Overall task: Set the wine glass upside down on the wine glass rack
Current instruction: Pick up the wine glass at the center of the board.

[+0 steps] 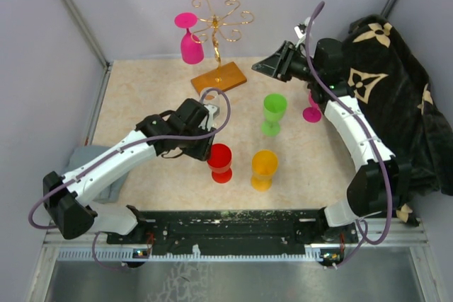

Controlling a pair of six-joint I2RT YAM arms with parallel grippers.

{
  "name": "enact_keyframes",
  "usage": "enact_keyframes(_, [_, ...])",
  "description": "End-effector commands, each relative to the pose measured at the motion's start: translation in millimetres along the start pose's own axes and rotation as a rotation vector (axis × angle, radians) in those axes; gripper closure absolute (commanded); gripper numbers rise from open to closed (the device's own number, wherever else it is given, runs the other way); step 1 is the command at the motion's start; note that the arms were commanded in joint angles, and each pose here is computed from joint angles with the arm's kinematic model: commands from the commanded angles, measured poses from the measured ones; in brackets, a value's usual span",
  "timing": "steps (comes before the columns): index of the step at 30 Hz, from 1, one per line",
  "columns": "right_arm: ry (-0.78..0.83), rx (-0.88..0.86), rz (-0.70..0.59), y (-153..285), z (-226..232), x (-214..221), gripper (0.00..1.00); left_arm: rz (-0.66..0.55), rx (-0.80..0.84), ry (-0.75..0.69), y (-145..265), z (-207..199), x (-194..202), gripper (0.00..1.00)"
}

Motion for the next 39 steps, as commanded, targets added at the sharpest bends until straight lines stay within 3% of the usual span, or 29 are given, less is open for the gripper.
enact_keyframes(1, [0.080,-0.055,-0.040,8.6,25.7,-6.7,0.59,-0.045,0.012,0.008,0.2,-4.4,-9.5,0.57])
enact_keyframes(9, [0.081,-0.059,-0.043,8.0,25.9,-7.2,0.58,-0.012,0.017,0.013,-12.2,-5.5,-4.3,0.62])
enact_keyframes(19, [0.081,-0.057,-0.042,7.9,24.7,-7.2,0.58,-0.009,0.017,0.004,-13.9,-5.2,-4.2,0.87])
enact_keyframes(22, [0.079,-0.056,-0.041,8.0,24.4,-6.4,0.59,-0.015,0.016,0.002,-12.0,-5.2,-5.7,0.99])
enact_keyframes(30, [0.076,-0.058,-0.042,9.1,24.8,-5.0,0.59,-0.043,-0.021,-0.002,6.0,-0.6,-15.5,1.00])
enact_keyframes(39, [0.080,-0.059,-0.042,9.8,27.3,-6.2,0.59,-0.107,-0.045,-0.003,67.8,1.5,-44.9,1.00])
Point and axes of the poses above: each gripper's point midway between its finger pads, its own y axis back along the fingers, its own z axis along the line the jaws close on, x = y × z, the point moved 3 cm from there along y, back along the fingers, and after that the axes turned 6 degrees about -y, right-handed, at the moved point
